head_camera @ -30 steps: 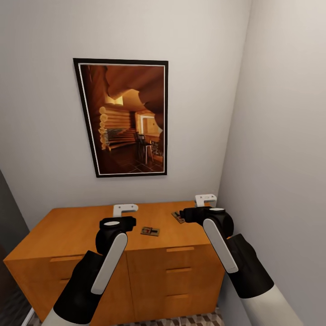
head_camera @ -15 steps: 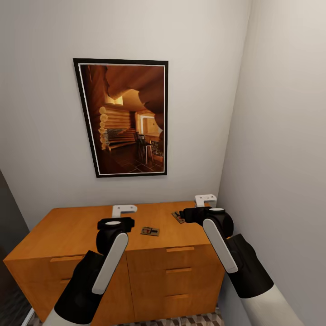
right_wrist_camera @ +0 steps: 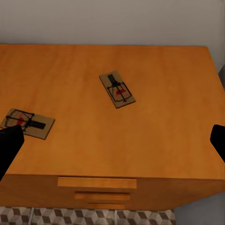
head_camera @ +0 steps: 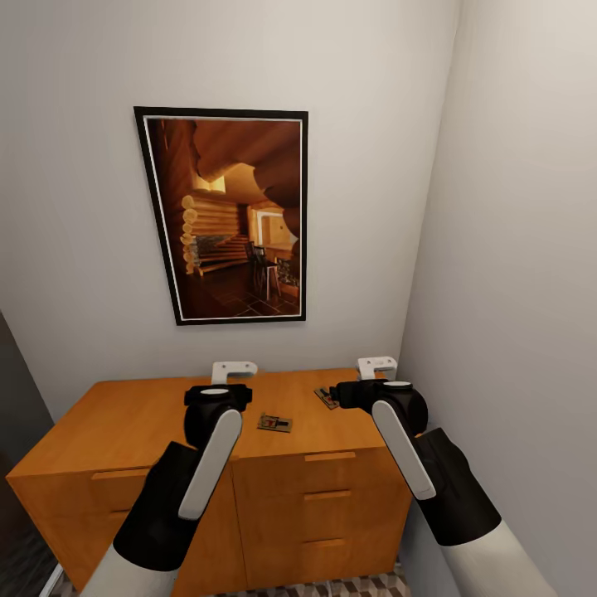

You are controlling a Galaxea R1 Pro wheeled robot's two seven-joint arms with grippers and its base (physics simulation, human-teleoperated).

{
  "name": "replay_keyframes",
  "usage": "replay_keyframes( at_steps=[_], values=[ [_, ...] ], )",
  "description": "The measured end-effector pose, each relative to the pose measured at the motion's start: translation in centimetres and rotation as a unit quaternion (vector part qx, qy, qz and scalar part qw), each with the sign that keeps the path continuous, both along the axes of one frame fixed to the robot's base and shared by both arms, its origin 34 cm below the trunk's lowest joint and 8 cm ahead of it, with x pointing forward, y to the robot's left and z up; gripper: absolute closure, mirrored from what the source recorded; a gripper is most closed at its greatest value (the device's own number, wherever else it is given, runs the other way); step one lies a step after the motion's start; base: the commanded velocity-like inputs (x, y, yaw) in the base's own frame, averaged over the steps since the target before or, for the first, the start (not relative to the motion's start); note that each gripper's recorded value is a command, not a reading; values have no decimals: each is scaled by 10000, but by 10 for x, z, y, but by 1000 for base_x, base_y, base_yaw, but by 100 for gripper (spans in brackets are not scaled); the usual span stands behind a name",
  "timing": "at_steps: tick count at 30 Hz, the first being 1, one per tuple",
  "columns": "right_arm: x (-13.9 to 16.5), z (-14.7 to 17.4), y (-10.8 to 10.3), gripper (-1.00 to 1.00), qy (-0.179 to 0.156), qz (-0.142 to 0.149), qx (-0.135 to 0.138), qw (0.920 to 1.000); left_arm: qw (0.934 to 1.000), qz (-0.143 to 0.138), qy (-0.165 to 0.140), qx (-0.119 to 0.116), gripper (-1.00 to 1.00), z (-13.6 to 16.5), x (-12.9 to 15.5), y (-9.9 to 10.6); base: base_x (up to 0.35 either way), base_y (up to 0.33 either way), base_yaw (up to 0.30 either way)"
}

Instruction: Take the four mousetraps from the cabinet in the bathroom and place them on the bathroom floor. Make sure all four end up on the same floor surface, and ensure that at least two of them are either under or directly next to the same bathroom sink.

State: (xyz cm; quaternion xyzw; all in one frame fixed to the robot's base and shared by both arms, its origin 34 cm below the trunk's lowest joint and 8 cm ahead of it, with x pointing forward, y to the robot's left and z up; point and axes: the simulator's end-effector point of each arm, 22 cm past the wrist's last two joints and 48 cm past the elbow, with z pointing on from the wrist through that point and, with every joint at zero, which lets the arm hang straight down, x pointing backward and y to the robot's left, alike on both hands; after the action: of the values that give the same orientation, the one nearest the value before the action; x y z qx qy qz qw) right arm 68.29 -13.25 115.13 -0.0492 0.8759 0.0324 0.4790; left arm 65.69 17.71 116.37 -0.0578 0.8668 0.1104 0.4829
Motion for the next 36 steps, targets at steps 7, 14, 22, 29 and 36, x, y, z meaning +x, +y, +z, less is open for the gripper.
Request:
replay_keyframes(
  at_steps=[7, 14, 22, 29, 36],
  values=[
    [0, 0, -1, -100, 4, -8, 3, 10000, 9997, 10, -231, -32, -100, 26, 10, -3, 0, 0, 0],
    [0, -4, -1, -100, 51, -19, -4, 10000, 9988, -31, -480, -96, -100, 56, 21, -6, 0, 0, 0],
    [3, -29, 0, -100, 378, -49, -75, 9992, 9971, -341, -443, -520, -100, 66, 28, -28, 0, 0, 0],
    [15, -20, 10, -100, 424, -44, -113, 9990, 9972, -269, -301, -636, -100, 72, 36, -29, 0, 0, 0],
    [43, 13, 12, -100, 311, -248, -318, 9987, 9961, -313, 29, -828, -100, 64, 43, -38, 0, 0, 0]
  ],
)
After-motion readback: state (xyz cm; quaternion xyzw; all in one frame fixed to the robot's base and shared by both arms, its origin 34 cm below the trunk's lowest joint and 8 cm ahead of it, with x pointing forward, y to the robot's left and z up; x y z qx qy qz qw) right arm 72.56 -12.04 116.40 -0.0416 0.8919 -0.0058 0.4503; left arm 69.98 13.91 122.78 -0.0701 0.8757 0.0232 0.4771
